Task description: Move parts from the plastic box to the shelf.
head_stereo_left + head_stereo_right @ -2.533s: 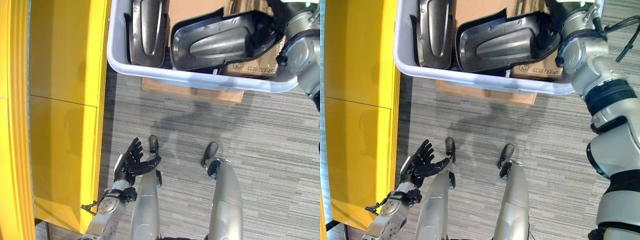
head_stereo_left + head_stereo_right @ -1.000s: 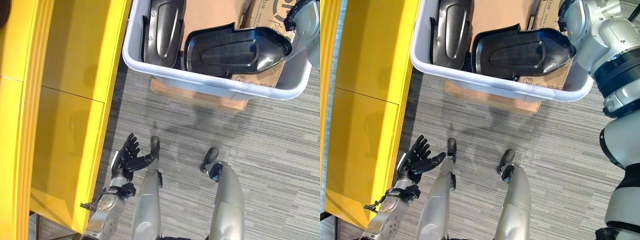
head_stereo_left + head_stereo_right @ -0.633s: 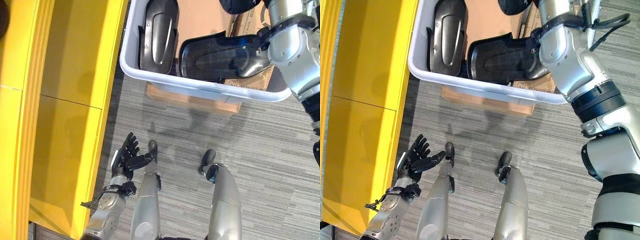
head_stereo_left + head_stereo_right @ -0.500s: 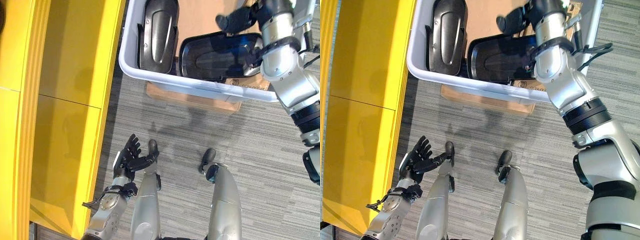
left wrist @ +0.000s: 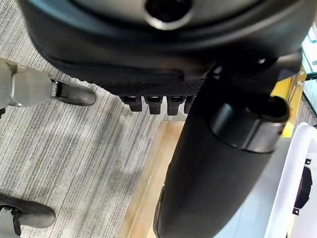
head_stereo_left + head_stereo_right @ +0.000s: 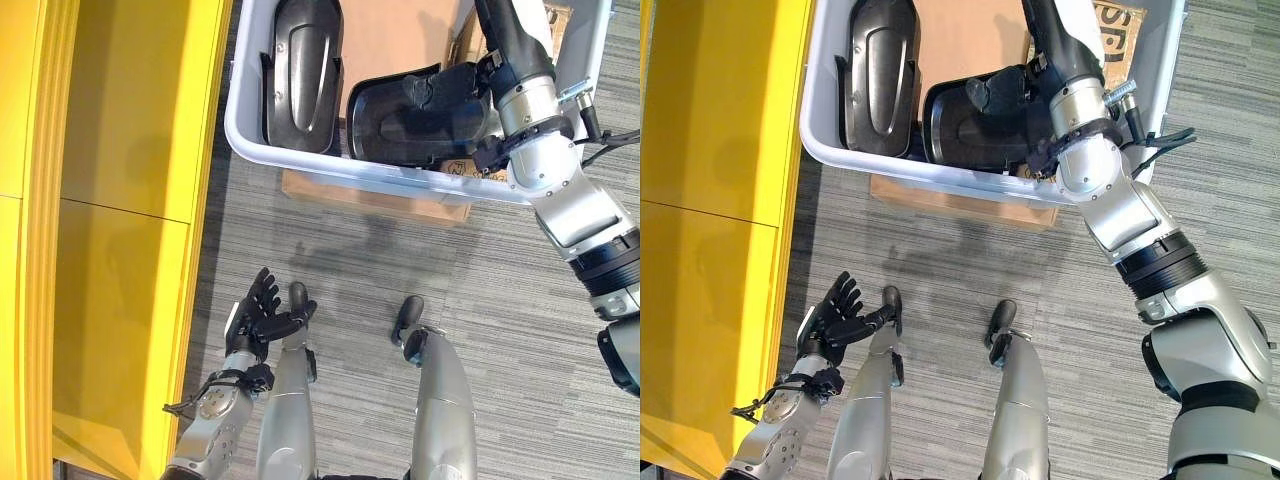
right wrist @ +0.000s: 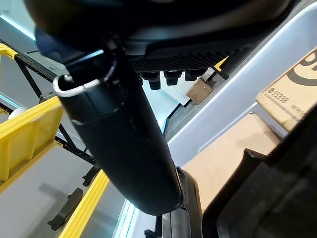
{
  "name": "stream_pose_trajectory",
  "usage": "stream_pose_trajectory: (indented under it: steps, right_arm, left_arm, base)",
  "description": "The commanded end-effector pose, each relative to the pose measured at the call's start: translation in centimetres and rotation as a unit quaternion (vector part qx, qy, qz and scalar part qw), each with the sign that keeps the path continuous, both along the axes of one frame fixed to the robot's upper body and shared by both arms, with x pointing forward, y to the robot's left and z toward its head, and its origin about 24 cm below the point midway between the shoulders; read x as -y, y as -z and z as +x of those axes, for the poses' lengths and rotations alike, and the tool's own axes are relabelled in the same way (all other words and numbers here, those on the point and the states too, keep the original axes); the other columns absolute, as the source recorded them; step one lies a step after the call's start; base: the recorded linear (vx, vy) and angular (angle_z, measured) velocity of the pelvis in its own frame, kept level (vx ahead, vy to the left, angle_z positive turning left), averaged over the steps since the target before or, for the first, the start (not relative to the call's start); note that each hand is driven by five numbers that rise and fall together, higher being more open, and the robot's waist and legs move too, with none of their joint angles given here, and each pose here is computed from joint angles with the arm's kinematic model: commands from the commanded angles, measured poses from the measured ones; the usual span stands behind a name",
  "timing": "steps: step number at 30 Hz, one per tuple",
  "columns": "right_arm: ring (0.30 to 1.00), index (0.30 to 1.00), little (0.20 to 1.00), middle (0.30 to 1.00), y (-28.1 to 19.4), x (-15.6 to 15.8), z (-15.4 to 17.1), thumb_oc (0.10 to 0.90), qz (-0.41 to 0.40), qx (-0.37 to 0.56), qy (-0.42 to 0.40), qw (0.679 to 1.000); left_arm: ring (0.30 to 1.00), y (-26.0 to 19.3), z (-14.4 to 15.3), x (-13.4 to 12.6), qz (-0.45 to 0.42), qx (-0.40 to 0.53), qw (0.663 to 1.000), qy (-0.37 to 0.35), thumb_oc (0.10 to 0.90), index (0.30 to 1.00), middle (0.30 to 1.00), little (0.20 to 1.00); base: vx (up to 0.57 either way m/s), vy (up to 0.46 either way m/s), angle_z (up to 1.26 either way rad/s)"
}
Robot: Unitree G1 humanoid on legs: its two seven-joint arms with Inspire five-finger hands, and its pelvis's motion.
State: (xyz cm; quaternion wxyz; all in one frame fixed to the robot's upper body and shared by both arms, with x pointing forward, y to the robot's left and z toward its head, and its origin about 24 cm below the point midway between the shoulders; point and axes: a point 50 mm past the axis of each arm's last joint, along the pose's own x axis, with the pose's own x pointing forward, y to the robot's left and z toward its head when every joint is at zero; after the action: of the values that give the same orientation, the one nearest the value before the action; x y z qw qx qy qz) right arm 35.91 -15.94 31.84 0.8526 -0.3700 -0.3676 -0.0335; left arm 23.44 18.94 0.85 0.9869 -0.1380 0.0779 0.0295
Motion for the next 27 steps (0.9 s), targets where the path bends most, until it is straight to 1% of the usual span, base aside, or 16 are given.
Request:
stream_pose_trajectory:
  steps: [1, 5, 9, 14, 17, 22, 27]
  right_arm:
    - [1.0, 1.0, 1.0, 1.0, -5.3, -0.9, -3.0, 0.9, 0.037, 0.102, -0.084, 0.991]
    - [1.0, 1.0, 1.0, 1.0, -4.5, -0.9, -3.0, 0.9, 0.055, 0.081, -0.11, 0.989]
    - [1.0, 1.0, 1.0, 1.0, -3.6, -1.3, -3.8, 0.9, 0.075, 0.064, -0.16, 0.982]
    - [1.0, 1.0, 1.0, 1.0, -2.5, -1.5, -5.2, 0.9, 0.112, 0.046, -0.229, 0.966]
    - [1.0, 1.0, 1.0, 1.0, -1.8, -2.1, -6.3, 0.9, 0.134, 0.032, -0.282, 0.949]
    - [1.0, 1.0, 1.0, 1.0, -1.1, -2.4, -7.1, 0.9, 0.144, 0.01, -0.317, 0.937]
    - [1.0, 1.0, 1.0, 1.0, -0.8, -2.2, -7.2, 0.9, 0.157, -0.004, -0.325, 0.933]
  left_arm:
    - [1.0, -1.0, -0.7, -0.8, -0.012, 0.028, 0.999, -0.027, 0.9, 1.0, 1.0, 1.0]
    - [1.0, -0.9, -0.7, -0.8, -0.015, 0.023, 0.999, -0.029, 0.9, 1.0, 1.0, 1.0]
    - [1.0, -0.7, -0.8, -0.8, -0.016, 0.017, 0.999, -0.033, 0.9, 1.0, 1.0, 1.0]
    - [1.0, -0.6, -1.0, -0.7, -0.017, 0.01, 0.999, -0.033, 0.9, 1.0, 1.0, 1.0]
    - [1.0, -0.5, -1.1, -0.8, -0.017, 0.006, 0.999, -0.036, 0.9, 1.0, 1.0, 1.0]
    - [1.0, -0.5, -1.2, -0.8, -0.01, 0.0, 0.999, -0.038, 0.9, 1.0, 1.0, 1.0]
    - [1.0, -0.5, -1.2, -0.8, -0.01, 0.0, 0.999, -0.04, 0.9, 1.0, 1.0, 1.0]
  base:
    - [0.0, 0.0, 0.0]
    - [0.0, 0.0, 0.0]
    - [0.0, 0.0, 0.0]
    - [0.0, 0.0, -0.01]
    - [0.0, 0.0, 0.0]
    - [0.0, 0.0, 0.0]
    - [0.0, 0.0, 0.0]
